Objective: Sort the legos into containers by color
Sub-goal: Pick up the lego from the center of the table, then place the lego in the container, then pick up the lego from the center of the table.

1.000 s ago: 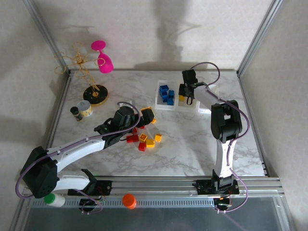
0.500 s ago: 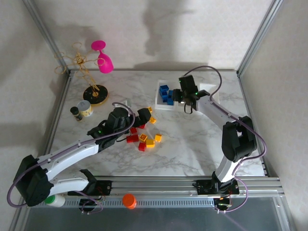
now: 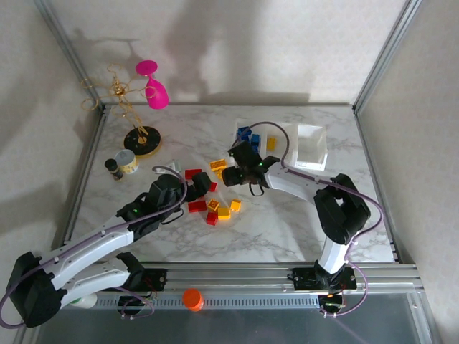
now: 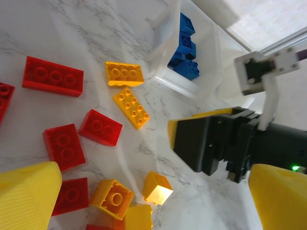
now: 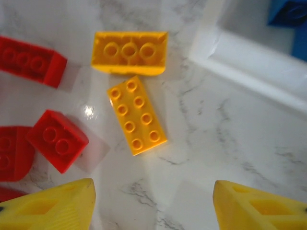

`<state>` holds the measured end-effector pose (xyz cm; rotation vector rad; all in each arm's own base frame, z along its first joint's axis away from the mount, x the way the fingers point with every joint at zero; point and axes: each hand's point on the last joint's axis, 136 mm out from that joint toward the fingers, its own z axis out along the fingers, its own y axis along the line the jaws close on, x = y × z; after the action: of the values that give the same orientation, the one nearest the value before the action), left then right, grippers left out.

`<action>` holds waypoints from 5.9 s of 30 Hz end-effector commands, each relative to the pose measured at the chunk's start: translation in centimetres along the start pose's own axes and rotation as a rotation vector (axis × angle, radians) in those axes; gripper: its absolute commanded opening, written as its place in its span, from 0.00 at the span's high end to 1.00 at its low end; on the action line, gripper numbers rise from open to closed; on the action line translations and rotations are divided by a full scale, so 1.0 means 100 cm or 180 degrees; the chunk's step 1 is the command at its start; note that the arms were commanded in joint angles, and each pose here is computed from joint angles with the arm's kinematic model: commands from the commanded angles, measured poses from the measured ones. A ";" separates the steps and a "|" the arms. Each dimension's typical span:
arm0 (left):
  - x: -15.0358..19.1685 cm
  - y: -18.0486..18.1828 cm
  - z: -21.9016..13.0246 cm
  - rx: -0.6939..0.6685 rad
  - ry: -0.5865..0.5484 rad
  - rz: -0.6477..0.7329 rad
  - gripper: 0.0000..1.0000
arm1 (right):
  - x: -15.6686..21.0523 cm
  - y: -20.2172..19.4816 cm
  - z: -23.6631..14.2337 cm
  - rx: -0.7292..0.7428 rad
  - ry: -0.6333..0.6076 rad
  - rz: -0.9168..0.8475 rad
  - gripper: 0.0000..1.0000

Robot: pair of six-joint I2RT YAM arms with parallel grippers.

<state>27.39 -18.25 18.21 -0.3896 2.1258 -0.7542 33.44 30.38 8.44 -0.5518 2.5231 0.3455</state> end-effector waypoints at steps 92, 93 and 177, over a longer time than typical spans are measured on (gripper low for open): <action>-0.012 -0.045 0.043 0.0130 0.0119 0.0147 0.00 | -0.079 -0.231 0.030 0.1045 -0.0212 0.1067 0.61; -0.011 -0.044 0.044 0.0109 0.0123 0.0151 0.00 | -0.080 -0.230 0.031 0.1038 -0.0214 0.1060 0.60; -0.035 0.032 -0.034 -0.0346 -0.0456 -0.0029 0.00 | -0.063 0.025 0.108 0.0731 -0.0243 0.0877 0.63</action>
<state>26.48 -12.99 19.54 -0.4907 2.0498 -0.6086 42.83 37.93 2.95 -0.0520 2.5277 0.1951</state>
